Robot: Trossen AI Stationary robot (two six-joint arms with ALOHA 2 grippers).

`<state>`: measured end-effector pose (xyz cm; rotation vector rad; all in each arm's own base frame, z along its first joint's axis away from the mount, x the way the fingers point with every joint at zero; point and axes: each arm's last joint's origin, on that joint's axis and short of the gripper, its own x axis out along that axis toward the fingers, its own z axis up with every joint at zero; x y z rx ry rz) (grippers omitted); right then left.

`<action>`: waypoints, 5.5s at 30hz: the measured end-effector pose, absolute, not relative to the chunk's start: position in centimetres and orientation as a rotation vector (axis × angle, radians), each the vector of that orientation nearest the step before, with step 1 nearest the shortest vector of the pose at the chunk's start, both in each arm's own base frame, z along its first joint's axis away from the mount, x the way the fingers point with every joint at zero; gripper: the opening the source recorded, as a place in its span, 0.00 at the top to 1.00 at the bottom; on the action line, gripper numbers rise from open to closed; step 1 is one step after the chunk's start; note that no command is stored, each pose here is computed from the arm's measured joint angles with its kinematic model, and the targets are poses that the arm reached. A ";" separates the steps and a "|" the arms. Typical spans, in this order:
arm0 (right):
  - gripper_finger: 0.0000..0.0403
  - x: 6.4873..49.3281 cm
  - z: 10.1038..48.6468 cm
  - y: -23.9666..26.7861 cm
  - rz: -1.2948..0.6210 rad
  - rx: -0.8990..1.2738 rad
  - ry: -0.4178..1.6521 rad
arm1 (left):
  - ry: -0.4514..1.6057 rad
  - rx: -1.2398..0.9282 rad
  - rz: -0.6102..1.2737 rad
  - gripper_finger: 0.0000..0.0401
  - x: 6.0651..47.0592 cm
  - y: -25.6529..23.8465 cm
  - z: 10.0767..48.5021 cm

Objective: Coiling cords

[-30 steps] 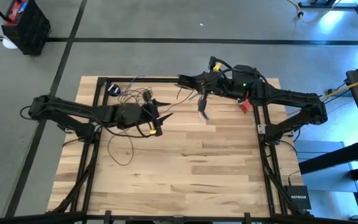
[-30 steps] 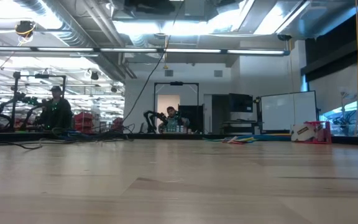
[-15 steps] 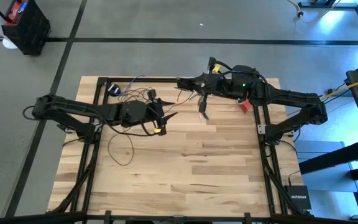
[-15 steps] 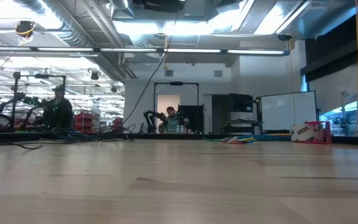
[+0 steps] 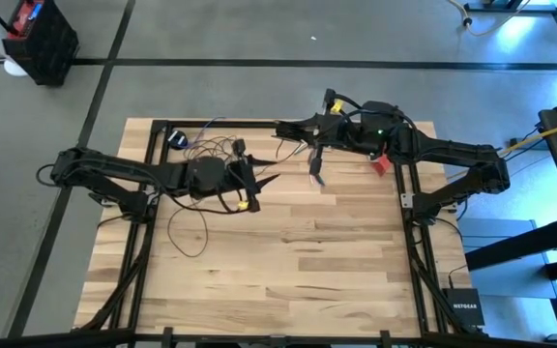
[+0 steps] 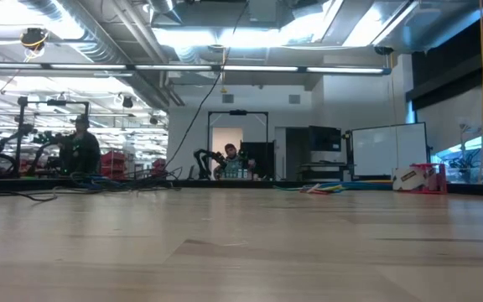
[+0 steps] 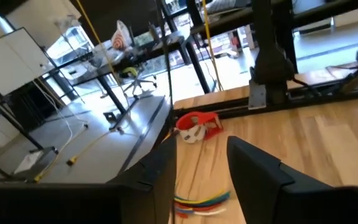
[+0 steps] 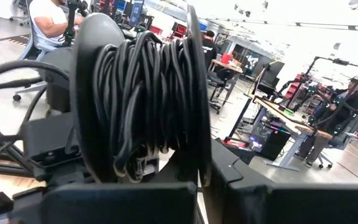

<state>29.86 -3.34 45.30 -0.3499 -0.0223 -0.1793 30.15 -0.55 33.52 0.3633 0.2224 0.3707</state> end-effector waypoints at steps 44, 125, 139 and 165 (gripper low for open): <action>0.99 29.9 45.3 -3.3 -0.178 -0.351 -0.022 | 0.231 0.437 0.424 0.68 30.1 0.9 33.7; 0.99 32.9 36.7 -2.1 -0.221 -0.454 0.425 | 0.291 0.276 0.715 0.99 22.2 3.1 35.4; 0.99 33.4 38.5 -1.6 -0.132 -0.449 0.199 | 0.370 0.226 0.647 0.99 23.4 3.4 33.8; 0.99 36.5 32.2 -4.0 -0.478 -0.605 0.598 | 0.184 0.179 0.519 0.99 23.1 0.7 35.8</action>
